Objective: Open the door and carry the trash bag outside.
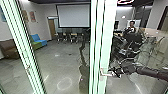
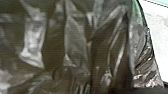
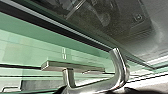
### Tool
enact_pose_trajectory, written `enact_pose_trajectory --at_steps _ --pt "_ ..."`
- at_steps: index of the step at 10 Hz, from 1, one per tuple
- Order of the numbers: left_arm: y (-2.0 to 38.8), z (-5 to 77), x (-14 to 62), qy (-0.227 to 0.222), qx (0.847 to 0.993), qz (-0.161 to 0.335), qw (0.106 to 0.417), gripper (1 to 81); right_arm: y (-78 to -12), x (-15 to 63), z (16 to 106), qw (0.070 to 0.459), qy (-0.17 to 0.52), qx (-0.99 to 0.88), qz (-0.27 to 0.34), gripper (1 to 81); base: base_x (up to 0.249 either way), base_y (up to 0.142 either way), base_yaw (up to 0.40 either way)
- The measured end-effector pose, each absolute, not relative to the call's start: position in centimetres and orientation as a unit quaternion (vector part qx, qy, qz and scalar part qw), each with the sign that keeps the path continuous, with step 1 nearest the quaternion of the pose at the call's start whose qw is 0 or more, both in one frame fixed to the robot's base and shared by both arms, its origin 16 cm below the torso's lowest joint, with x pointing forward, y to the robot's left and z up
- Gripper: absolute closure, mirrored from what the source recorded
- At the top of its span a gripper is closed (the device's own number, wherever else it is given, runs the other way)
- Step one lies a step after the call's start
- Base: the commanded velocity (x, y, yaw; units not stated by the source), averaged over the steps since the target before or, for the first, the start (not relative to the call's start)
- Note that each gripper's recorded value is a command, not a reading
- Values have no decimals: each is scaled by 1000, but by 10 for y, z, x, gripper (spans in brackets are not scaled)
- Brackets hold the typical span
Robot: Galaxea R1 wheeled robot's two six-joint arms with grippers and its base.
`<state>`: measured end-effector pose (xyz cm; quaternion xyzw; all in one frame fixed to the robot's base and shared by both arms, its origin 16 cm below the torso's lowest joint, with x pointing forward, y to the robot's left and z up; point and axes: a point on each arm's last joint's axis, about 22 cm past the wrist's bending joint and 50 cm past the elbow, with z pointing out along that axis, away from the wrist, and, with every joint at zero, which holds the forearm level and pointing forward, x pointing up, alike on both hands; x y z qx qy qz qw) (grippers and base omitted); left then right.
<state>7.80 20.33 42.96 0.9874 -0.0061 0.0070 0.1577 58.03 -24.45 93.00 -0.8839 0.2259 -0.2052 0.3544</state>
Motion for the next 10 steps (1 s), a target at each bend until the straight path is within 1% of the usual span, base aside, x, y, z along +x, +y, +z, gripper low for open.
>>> enact_pose_trajectory --at_steps 5,8,10 --pt "206 429 78 -5 988 6 156 811 -247 584 902 343 247 -885 -196 10 0 0 0" --pt "209 429 78 -4 988 7 155 811 -259 591 896 333 263 -883 -202 10 0 0 0" --pt "210 429 78 -4 988 6 154 811 -255 601 892 329 272 -881 -204 10 0 0 0"
